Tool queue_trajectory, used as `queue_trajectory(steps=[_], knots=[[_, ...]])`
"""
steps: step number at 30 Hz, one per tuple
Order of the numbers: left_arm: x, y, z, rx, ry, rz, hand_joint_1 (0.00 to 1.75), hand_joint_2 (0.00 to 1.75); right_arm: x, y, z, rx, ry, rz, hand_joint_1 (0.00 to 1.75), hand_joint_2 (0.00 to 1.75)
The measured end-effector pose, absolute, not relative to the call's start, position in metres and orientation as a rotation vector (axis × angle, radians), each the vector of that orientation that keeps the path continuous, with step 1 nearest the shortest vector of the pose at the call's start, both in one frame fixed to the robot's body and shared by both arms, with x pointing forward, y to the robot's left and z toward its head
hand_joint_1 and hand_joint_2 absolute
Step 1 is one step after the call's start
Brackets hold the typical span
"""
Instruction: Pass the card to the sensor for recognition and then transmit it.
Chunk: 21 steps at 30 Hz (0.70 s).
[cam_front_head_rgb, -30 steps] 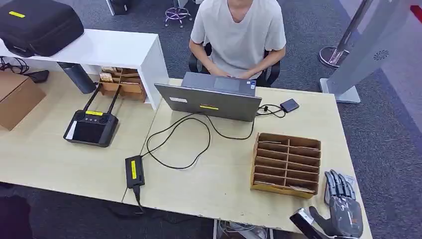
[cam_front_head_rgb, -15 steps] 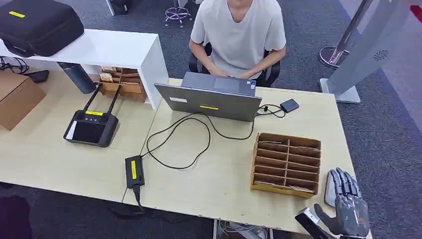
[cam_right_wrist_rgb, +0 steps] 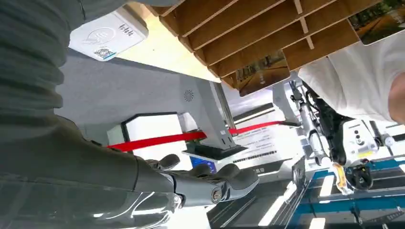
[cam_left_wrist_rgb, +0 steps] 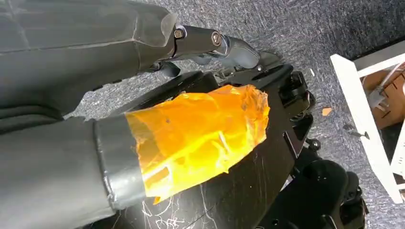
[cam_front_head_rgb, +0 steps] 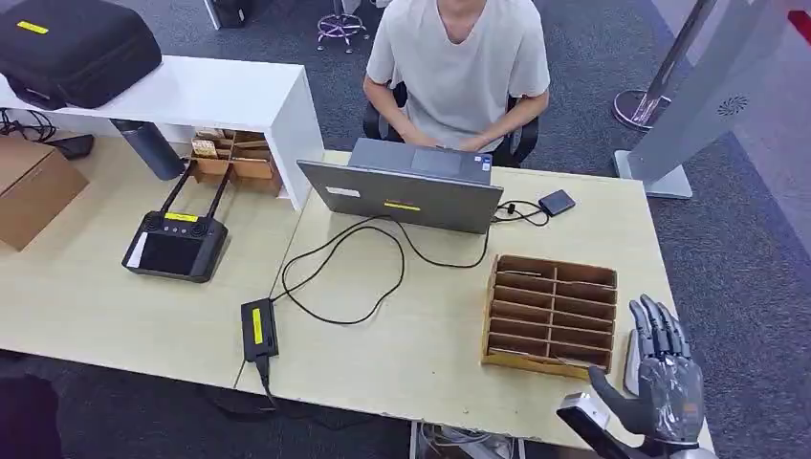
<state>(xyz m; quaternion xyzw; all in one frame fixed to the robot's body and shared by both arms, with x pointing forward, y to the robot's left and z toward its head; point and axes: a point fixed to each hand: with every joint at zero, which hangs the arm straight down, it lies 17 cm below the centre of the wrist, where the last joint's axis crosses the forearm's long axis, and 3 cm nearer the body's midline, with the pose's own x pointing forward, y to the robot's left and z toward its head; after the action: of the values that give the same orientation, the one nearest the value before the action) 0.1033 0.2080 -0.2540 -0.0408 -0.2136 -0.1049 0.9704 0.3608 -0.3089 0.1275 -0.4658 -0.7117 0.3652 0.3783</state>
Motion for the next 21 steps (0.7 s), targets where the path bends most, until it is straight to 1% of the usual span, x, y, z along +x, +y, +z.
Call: queue_trajectory(steps=[9,21], knots=[[0.103,0.208,-0.254,-0.082,-0.432,-0.215,0.0,0.0,0.36,-0.301,0.128,-1.174,-1.832,0.936,0.0,1.75],[0.105,0.205,-0.253,-0.094,-0.434,-0.221,0.0,0.0,0.352,-0.274,0.108,-1.089,-1.844,1.053,0.0,1.75]])
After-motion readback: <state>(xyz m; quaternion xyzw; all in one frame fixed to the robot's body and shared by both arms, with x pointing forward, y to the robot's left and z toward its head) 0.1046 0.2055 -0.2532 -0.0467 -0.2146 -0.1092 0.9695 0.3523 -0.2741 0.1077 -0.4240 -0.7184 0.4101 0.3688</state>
